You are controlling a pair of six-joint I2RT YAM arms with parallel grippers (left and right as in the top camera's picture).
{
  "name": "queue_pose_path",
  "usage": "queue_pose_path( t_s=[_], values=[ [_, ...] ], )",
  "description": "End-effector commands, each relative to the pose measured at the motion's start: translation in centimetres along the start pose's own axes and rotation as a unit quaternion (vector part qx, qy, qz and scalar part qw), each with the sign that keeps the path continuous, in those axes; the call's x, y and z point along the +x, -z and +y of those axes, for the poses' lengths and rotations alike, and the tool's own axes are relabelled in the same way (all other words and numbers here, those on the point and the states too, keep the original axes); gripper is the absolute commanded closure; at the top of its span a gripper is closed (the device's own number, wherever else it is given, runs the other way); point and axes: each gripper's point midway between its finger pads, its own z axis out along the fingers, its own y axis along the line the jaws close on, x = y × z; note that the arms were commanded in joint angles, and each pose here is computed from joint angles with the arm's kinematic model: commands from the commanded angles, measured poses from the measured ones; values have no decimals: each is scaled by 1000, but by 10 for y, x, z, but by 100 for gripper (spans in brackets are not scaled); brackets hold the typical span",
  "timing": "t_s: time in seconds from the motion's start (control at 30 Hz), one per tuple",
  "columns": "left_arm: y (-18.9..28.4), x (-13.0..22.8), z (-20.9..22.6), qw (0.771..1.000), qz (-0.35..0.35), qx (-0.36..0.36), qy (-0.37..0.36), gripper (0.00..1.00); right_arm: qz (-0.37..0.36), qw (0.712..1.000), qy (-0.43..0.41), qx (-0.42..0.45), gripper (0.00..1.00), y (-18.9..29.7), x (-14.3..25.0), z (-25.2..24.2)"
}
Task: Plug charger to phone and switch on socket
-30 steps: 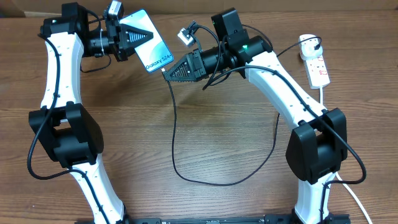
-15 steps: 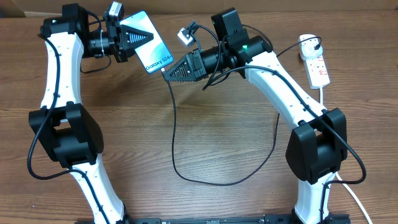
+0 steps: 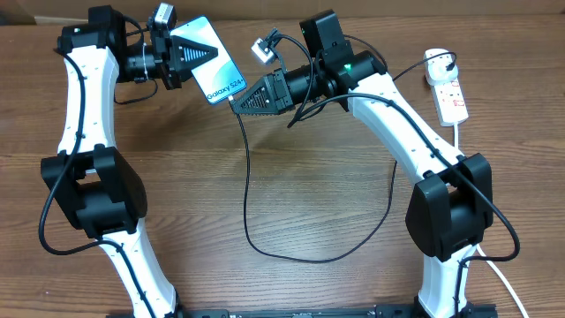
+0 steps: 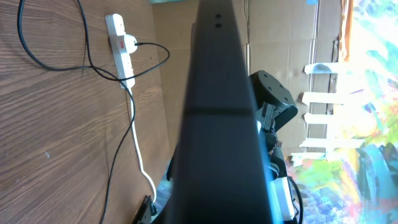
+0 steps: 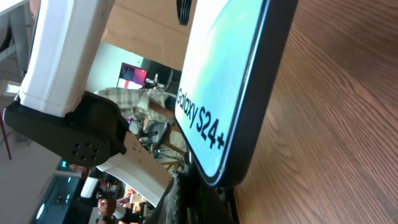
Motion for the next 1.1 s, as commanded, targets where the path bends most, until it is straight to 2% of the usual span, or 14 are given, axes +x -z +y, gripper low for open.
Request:
queue_pose_path(
  t_s=[0.0, 1.07],
  values=[
    [2, 1, -11, 1000, -2, 16, -18, 96, 0, 1000, 3, -9, 96, 2, -1, 4],
    [0, 1, -20, 998, -1, 40, -43, 96, -4, 1000, 4, 0, 96, 2, -3, 1]
  ],
)
